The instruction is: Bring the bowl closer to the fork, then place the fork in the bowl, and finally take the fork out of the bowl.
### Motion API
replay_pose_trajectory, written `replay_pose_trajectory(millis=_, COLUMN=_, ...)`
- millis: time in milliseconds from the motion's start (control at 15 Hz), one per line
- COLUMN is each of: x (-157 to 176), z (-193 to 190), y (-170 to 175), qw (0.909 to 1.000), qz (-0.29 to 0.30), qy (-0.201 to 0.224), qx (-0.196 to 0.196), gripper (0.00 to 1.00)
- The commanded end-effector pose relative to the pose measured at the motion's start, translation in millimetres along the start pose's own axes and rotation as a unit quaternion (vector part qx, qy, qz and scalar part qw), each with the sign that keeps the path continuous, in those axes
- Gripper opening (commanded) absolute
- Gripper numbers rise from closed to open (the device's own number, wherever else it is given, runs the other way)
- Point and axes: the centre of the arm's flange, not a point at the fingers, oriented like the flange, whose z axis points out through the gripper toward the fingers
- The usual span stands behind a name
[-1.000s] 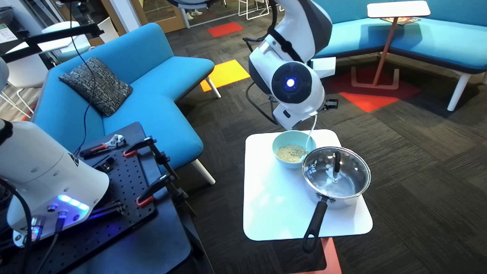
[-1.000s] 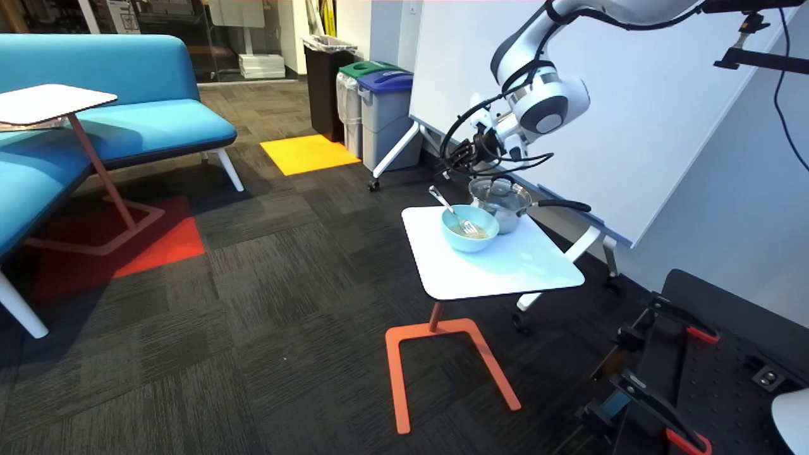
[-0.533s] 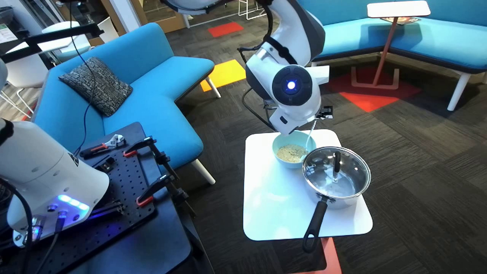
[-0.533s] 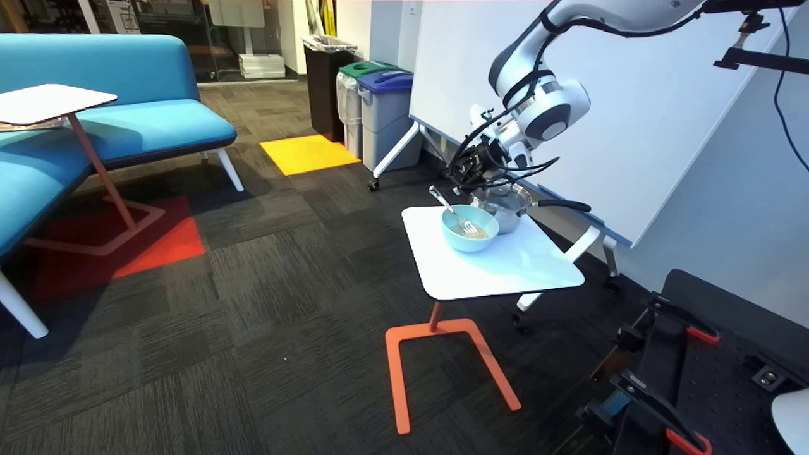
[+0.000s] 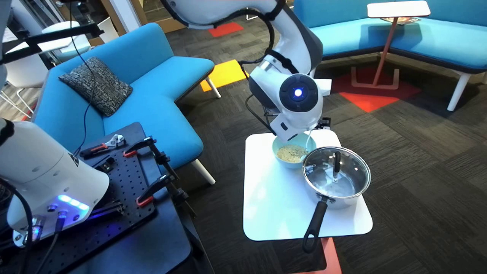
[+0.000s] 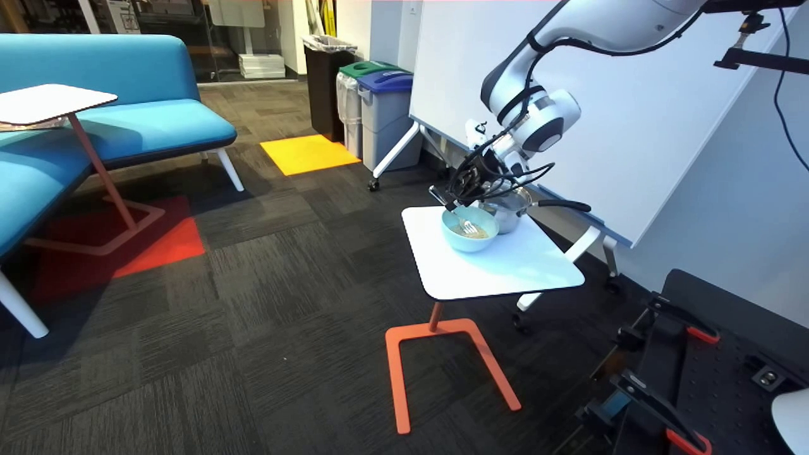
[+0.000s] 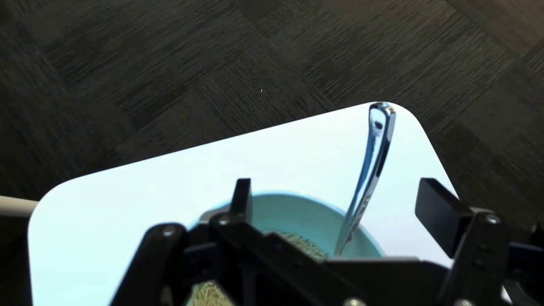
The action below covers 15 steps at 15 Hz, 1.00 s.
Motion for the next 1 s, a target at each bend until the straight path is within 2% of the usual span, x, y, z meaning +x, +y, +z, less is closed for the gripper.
replay_pose_trajectory(millis=0, x=-4.2, z=9.9, y=-14.4, qw=0.9999, qz=0.015, qy=0.007, qx=-0.002, gripper=0.68)
replay_pose_trajectory(millis=200, x=-2.4, z=13.7, y=-16.2, qw=0.9997, qz=0.022, qy=0.008, qx=-0.002, gripper=0.42)
replay_pose_trajectory(millis=533, x=-1.4, z=14.9, y=-19.7, qw=0.9996, qz=0.025, qy=0.010, qx=0.000, gripper=0.05)
replay_pose_trajectory(millis=667, x=-1.1, z=14.3, y=-20.6, qw=0.9997, qz=0.024, qy=0.010, qx=0.001, gripper=0.00)
replay_pose_trajectory(millis=933, x=-2.2, z=5.8, y=-15.2, qw=0.9996, qz=0.024, qy=0.010, qx=-0.007, gripper=0.01)
